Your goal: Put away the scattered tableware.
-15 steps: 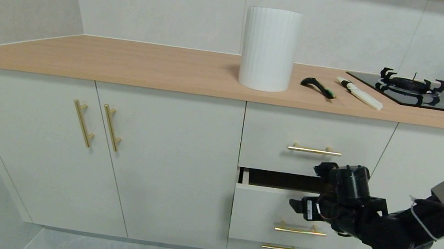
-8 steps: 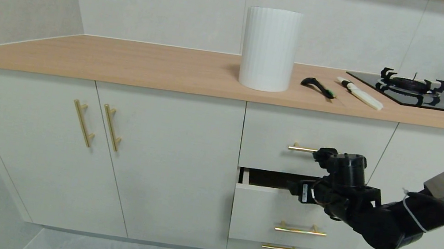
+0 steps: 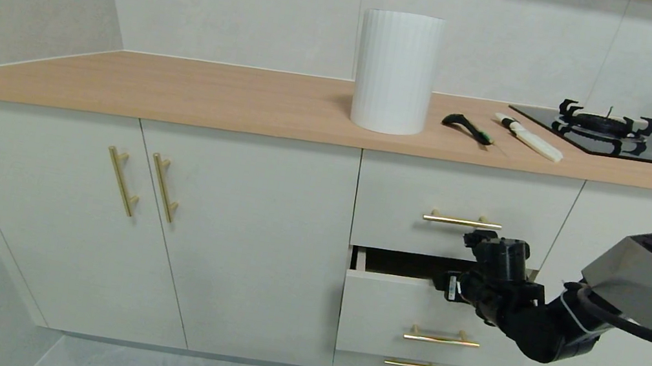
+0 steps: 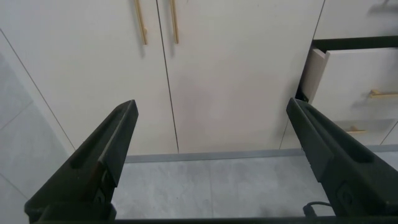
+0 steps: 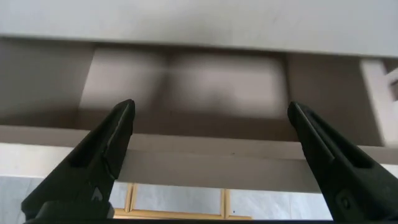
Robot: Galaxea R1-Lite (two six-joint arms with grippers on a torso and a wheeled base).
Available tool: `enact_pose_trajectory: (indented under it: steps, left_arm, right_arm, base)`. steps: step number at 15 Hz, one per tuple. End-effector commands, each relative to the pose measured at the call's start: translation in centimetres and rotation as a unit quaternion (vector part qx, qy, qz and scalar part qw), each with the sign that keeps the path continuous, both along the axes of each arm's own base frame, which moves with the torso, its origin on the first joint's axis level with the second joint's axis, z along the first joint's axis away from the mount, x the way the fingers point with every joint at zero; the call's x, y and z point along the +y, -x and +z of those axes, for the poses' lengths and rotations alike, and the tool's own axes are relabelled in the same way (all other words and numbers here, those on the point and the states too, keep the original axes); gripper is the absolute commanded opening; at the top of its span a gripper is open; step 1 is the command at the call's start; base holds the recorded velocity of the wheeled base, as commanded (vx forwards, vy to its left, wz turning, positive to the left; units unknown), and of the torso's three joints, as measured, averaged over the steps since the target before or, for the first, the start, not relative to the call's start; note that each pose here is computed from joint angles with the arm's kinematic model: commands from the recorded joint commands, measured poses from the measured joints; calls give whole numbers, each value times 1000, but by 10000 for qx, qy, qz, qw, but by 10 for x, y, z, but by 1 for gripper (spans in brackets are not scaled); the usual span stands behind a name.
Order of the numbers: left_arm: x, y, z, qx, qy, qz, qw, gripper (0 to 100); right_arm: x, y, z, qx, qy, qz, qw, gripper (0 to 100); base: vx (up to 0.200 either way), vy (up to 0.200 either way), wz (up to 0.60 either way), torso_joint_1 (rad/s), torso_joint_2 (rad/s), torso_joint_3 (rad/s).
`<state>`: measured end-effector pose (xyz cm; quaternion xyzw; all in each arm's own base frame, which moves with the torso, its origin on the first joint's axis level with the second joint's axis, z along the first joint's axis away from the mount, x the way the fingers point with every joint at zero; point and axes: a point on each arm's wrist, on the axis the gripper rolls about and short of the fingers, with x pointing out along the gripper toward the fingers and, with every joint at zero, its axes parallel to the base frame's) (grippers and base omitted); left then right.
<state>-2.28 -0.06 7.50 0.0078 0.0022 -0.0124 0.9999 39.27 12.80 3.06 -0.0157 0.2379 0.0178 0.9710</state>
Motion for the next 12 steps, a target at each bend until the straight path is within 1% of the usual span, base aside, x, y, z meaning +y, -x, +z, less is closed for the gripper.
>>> enact_pose_trajectory:
  steps: [1, 3, 5, 7, 9, 12]
  left_arm:
    - [0, 0, 0, 0, 2, 1, 10000, 100]
    - [0, 0, 0, 0, 2, 1, 10000, 100]
    - [0, 0, 0, -1, -6, 1, 10000, 100]
    - [0, 0, 0, 0, 2, 1, 10000, 100]
    - [0, 0, 0, -1, -6, 1, 10000, 100]
    - [0, 0, 0, 0, 2, 1, 10000, 100]
  right_arm:
    - [-1, 1, -3, 110, 38, -4, 9999, 100]
    - [-3, 6, 3, 231, 63, 23, 9997, 100]
    - [-4, 14, 12, 367, -2, 201, 9991, 100]
    - [-7, 29, 29, 563, -128, 501, 9971, 100]
    - [-9, 42, 39, 678, -269, 814, 9940, 100]
    - [-13, 56, 44, 889, 36, 1066, 9903, 100]
  base:
    - [0, 0, 0, 0, 0, 0]
    - [0, 0, 0, 0, 0, 0]
    - [0, 0, 0, 0, 0, 0]
    - [0, 0, 0, 0, 0, 0]
    - [0, 0, 0, 0, 0, 0]
    - [0, 0, 0, 0, 0, 0]
